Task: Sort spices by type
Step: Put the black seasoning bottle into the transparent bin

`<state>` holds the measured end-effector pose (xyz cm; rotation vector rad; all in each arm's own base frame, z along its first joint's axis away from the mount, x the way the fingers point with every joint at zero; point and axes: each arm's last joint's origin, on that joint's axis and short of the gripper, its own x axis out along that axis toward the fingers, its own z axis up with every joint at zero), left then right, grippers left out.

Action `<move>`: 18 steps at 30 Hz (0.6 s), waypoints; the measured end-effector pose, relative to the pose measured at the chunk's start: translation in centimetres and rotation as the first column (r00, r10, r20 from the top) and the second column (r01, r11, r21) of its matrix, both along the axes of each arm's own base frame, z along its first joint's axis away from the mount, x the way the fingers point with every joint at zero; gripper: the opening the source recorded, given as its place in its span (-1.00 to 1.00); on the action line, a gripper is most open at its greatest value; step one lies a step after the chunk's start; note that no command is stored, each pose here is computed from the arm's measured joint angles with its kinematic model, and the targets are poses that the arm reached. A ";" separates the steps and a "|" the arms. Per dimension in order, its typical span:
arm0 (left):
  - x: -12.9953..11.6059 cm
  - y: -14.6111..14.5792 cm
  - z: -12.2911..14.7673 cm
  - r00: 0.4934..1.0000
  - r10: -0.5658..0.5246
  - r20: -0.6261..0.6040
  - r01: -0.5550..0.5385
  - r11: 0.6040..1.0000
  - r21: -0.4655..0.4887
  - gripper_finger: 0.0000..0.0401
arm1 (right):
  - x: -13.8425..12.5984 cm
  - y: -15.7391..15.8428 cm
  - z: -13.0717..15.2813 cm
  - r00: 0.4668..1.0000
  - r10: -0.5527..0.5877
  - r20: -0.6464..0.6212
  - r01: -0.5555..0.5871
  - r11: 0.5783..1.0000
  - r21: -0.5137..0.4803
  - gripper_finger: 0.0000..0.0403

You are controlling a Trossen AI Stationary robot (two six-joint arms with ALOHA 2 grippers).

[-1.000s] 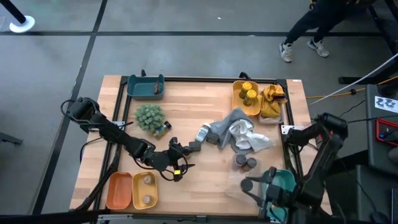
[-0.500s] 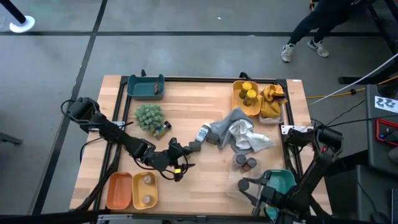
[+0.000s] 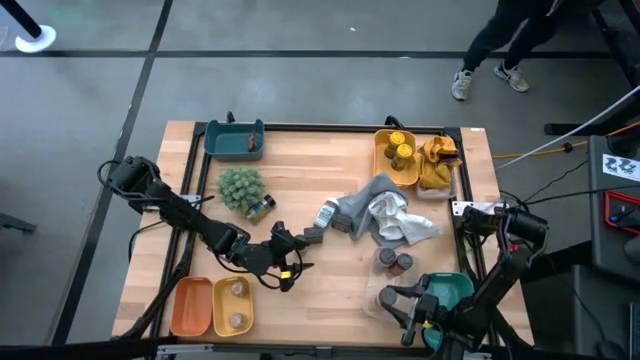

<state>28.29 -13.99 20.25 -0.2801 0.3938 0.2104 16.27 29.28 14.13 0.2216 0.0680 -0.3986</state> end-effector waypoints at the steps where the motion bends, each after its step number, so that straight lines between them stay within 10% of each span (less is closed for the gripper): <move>1: 0.0 0.0 0.0 1.000 0.000 0.000 0.000 1.000 0.000 0.35 | 0.0 0.0 -0.1 1.000 0.000 0.003 0.000 1.000 0.009 0.04; 18: 0.0 0.0 0.0 1.000 0.000 0.000 0.000 1.000 0.001 0.35 | 0.1 0.2 -0.3 0.997 0.032 -0.073 -0.031 0.999 0.017 0.04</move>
